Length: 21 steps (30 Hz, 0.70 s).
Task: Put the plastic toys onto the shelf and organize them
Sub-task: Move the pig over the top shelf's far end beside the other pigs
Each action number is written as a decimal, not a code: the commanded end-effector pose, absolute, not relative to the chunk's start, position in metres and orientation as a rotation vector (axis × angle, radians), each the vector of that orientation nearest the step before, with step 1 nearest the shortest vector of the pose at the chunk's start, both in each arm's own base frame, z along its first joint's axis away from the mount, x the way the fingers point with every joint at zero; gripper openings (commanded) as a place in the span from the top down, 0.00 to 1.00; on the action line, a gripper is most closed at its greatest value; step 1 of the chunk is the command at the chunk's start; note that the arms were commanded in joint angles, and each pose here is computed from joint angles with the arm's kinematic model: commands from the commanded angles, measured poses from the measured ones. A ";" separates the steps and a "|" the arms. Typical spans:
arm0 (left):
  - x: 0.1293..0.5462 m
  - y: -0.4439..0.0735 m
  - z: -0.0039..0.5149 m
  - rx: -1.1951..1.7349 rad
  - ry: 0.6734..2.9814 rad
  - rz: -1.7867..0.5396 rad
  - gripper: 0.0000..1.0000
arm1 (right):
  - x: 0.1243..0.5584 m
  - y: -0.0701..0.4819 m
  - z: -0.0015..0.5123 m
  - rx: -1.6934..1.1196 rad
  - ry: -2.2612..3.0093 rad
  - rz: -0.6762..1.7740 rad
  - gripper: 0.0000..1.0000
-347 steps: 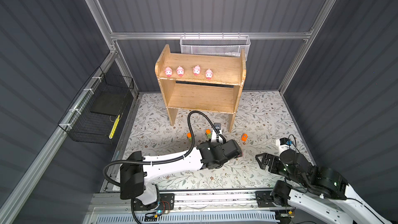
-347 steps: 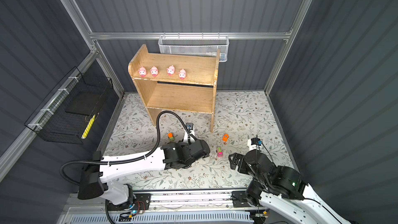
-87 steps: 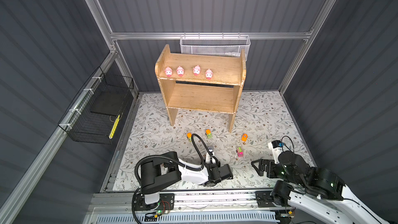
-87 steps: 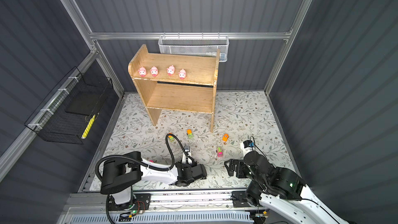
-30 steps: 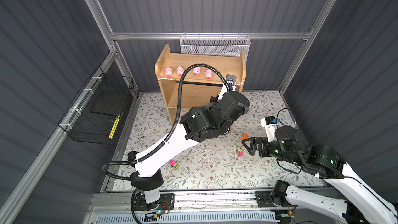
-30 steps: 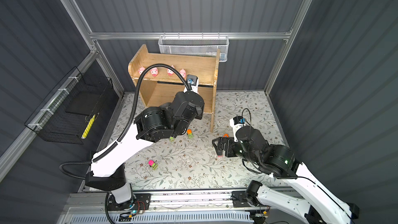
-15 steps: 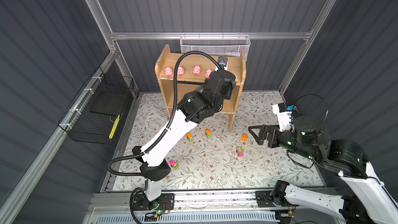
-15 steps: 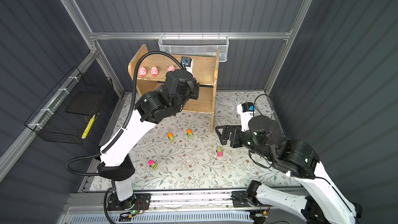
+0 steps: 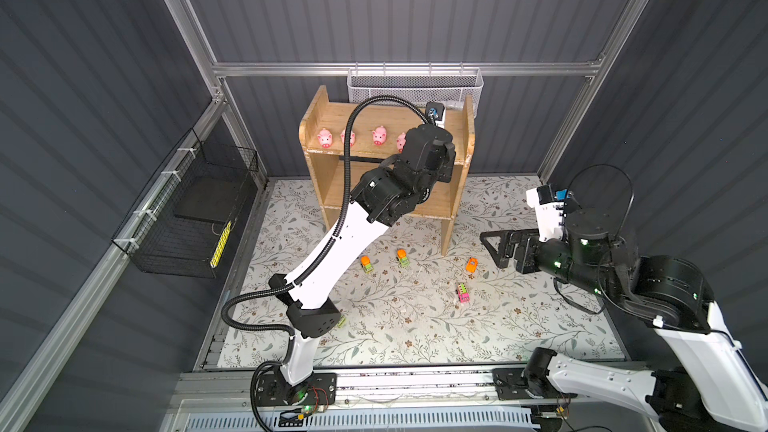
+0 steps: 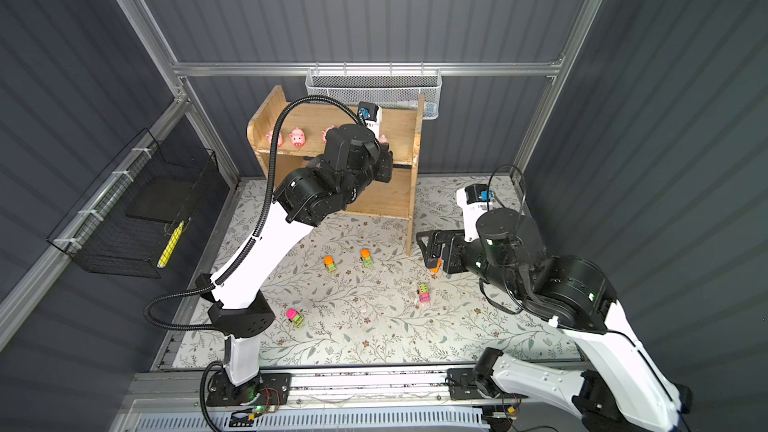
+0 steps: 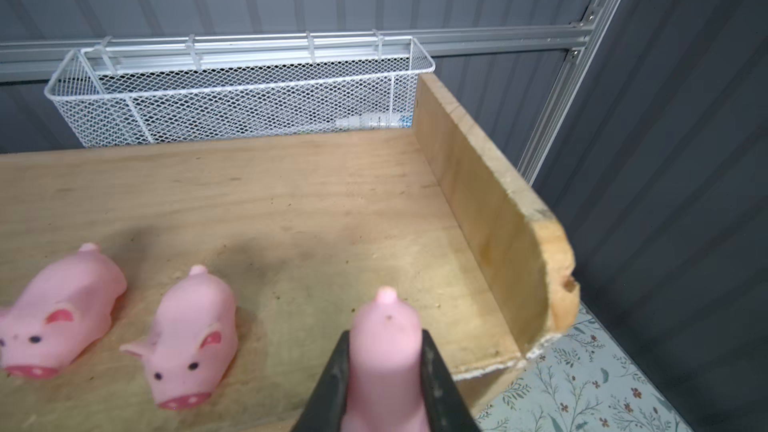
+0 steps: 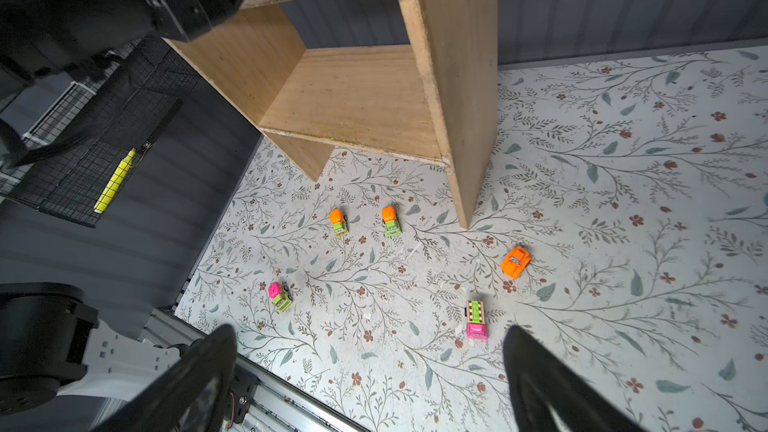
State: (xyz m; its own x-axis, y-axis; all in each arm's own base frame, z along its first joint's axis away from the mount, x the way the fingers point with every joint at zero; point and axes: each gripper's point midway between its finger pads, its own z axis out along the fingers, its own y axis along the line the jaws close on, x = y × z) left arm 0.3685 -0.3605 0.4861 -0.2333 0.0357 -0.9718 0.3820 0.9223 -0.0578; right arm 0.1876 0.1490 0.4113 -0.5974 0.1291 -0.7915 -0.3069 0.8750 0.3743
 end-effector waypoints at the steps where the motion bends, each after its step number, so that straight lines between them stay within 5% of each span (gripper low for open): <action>1: 0.374 -0.368 0.494 0.322 1.749 -0.367 0.73 | 0.185 0.137 0.415 -0.109 2.119 0.577 0.01; 21: 0.390 -0.386 0.477 0.332 1.770 -0.451 0.71 | 0.180 0.116 0.411 -0.041 2.125 0.537 0.01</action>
State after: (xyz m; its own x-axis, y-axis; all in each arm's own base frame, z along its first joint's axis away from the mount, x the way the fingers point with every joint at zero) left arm 0.3878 -0.3812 0.4692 -0.2585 0.0229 -0.9658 0.4397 0.8929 -0.0965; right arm 0.1795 0.1222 0.4168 -0.5779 0.1700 -0.7982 -0.2548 0.8916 0.3743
